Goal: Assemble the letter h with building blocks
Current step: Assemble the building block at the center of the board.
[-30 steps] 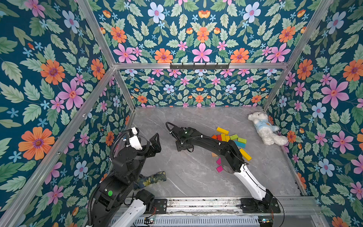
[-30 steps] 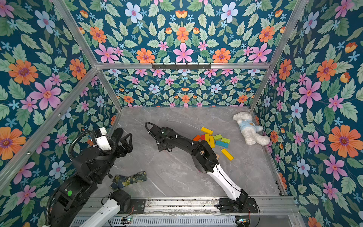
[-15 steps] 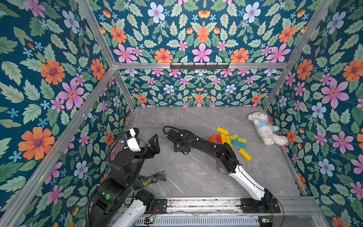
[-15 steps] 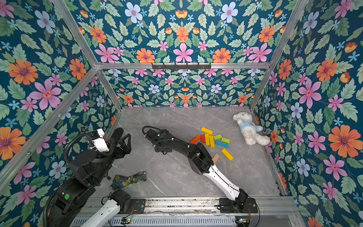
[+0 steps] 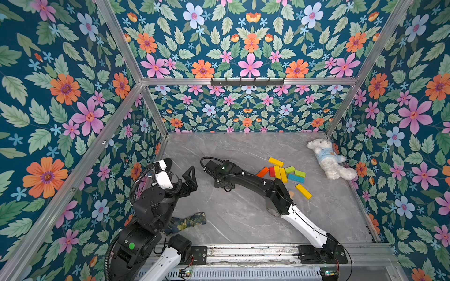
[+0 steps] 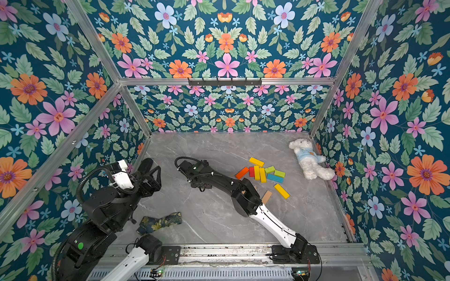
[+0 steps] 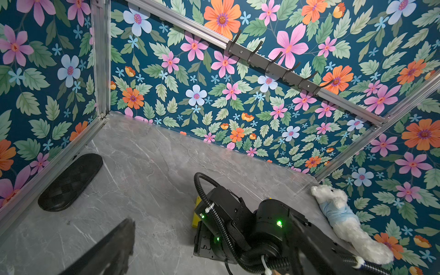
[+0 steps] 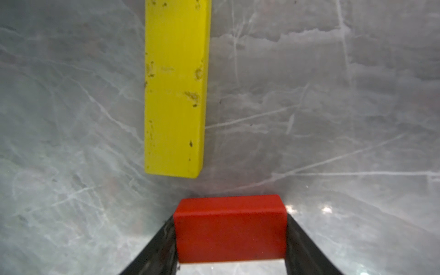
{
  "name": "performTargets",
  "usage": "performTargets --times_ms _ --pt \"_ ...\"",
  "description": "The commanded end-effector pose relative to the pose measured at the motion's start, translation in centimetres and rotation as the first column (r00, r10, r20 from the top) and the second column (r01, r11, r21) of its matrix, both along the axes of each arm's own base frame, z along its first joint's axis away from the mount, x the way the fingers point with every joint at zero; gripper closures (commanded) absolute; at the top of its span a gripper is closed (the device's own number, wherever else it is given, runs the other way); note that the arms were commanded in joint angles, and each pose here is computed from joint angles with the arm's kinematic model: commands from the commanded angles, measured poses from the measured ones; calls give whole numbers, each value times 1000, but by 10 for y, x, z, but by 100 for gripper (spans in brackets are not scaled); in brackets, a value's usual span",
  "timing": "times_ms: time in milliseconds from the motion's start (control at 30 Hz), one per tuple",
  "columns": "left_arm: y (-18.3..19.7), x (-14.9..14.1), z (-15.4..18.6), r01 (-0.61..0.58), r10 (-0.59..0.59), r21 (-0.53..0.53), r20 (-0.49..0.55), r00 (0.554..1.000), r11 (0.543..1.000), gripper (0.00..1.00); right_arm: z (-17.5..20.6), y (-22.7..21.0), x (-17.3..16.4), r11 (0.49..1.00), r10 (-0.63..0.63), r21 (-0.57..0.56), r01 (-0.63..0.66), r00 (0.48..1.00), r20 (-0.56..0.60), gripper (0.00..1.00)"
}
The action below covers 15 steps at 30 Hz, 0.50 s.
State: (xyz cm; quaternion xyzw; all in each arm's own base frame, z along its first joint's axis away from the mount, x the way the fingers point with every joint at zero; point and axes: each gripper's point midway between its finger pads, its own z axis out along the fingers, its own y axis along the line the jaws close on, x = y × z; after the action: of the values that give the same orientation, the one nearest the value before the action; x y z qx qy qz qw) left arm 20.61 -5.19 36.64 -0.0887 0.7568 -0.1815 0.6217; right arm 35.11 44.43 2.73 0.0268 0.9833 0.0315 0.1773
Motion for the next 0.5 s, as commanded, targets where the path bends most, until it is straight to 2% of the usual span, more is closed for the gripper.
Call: performTargets --times_ms 0,200,467 --pt "2 -1 0 -7 7 17 0 1000 1000 1 -3 -2 1 1000 -28 -12 28 1000 0 34" --pt "2 1 -1 -9 9 23 -6 1000 1000 0 -7 4 6 1000 -21 13 21 1000 6 32" --pt "3 2 -2 -18 18 30 -9 1000 999 1 -10 5 10 1000 -13 17 13 1000 9 19"
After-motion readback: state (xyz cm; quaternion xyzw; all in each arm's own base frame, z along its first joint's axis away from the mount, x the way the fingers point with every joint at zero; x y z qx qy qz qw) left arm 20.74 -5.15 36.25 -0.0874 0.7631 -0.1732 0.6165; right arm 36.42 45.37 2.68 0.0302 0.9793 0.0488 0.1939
